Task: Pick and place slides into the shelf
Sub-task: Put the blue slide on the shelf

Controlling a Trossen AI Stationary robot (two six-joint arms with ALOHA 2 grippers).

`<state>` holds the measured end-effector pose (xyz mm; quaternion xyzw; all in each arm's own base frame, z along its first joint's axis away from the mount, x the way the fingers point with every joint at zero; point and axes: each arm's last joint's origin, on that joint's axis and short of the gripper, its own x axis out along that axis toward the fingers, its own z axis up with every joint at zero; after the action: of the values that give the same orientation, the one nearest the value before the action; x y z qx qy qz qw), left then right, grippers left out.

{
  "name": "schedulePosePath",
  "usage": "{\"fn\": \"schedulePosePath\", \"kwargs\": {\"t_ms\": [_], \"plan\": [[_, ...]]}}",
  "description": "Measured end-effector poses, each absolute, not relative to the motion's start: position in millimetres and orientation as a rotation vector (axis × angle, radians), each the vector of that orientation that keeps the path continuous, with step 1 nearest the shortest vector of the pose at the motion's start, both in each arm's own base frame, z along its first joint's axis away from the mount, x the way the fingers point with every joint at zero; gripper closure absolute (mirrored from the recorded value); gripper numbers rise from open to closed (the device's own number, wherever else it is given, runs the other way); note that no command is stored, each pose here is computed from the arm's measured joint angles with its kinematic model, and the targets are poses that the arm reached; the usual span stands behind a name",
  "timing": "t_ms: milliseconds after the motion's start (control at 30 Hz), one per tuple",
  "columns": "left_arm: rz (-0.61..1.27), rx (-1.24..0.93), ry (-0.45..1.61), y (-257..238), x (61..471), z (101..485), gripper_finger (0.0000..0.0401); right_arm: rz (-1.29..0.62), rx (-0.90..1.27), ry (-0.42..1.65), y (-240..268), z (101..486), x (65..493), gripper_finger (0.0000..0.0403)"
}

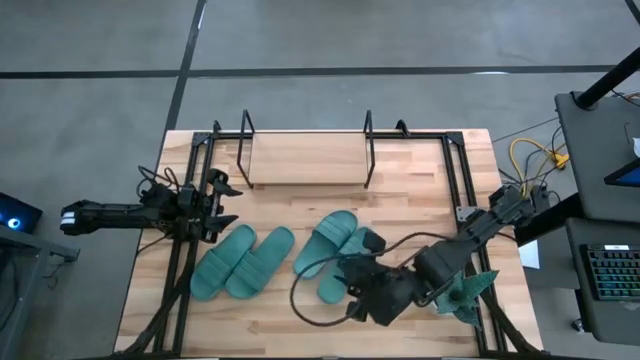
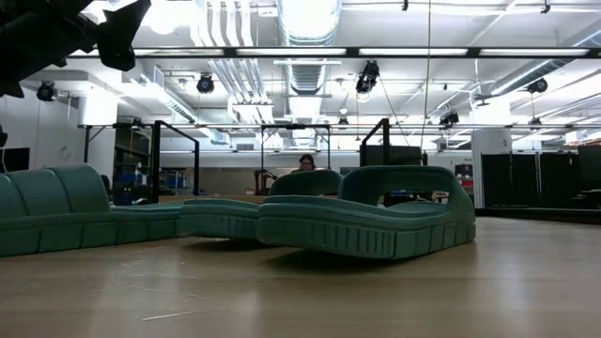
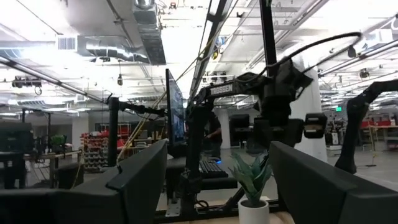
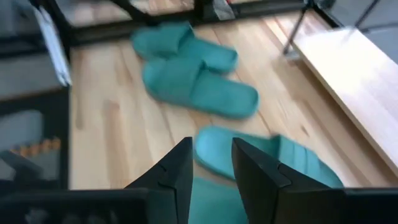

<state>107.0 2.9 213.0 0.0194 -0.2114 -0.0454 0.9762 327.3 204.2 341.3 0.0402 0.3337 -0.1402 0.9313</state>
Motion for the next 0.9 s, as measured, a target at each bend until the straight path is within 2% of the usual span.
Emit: {"fn": "schedulePosePath", "kwargs": {"t_ms": [400,567,733,900], "plan": [[-0.091,0.039,-0.425,3,107,213,0.0133,-0.497,-0.053,0.98,217,293,345,0.0324],[-0.091,0.037,-0.422,3,108,213,0.0133,-0.521,-0.111,1.082,223,266,355,0.0324],[-0.091,0.037,-0.42,3,108,213,0.0133,-0.515,-0.135,1.158,228,247,359,0.0301],[-0.091,0.037,-0.42,3,108,213,0.0133,-0.537,-0.155,1.218,227,234,360,0.0252]]}}
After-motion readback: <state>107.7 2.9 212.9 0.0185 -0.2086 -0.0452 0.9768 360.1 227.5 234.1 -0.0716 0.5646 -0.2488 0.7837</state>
